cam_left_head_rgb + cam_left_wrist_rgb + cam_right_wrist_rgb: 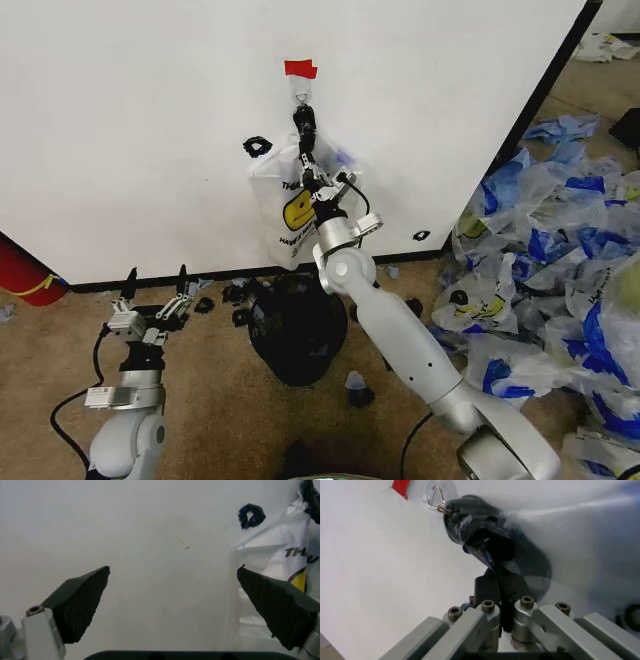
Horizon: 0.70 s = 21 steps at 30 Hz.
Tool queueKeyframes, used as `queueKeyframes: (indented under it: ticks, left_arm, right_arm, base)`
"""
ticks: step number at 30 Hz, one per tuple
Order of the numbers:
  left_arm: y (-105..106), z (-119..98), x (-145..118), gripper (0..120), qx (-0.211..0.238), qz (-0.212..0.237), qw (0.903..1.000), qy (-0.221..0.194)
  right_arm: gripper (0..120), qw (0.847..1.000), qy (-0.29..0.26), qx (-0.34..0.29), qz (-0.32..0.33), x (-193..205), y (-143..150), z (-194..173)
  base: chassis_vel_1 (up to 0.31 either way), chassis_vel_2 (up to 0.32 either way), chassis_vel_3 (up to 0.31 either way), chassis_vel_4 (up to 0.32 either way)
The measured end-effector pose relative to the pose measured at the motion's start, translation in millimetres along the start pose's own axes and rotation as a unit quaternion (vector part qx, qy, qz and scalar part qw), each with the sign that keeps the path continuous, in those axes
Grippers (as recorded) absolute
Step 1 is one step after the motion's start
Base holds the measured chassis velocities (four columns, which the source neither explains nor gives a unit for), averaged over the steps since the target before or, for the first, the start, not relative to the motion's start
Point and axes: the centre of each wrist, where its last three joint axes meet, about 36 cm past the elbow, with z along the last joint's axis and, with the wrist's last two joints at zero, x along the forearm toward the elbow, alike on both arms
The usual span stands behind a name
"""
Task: Pick up the garbage bag from the wall and place it over the trash bin.
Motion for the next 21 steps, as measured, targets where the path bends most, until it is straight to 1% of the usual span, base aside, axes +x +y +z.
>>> queueKeyframes:
  ticks: [10, 21]
  left_arm:
    - [1, 4, -5, 100, 0.002, 0.005, 1.0000, 0.000]
    - [-2, 8, -9, 100, 0.007, 0.007, 1.0000, 0.001]
  right_arm:
    - [0, 1.000, 0.015, 0.025, 0.009, 31, -2, -17]
    - [0, 0.998, 0.041, 0.042, -0.001, 61, 9, -14]
  base:
    - [0.000, 0.000, 0.000, 0.000]
    - [0.000, 0.000, 0.000, 0.000]
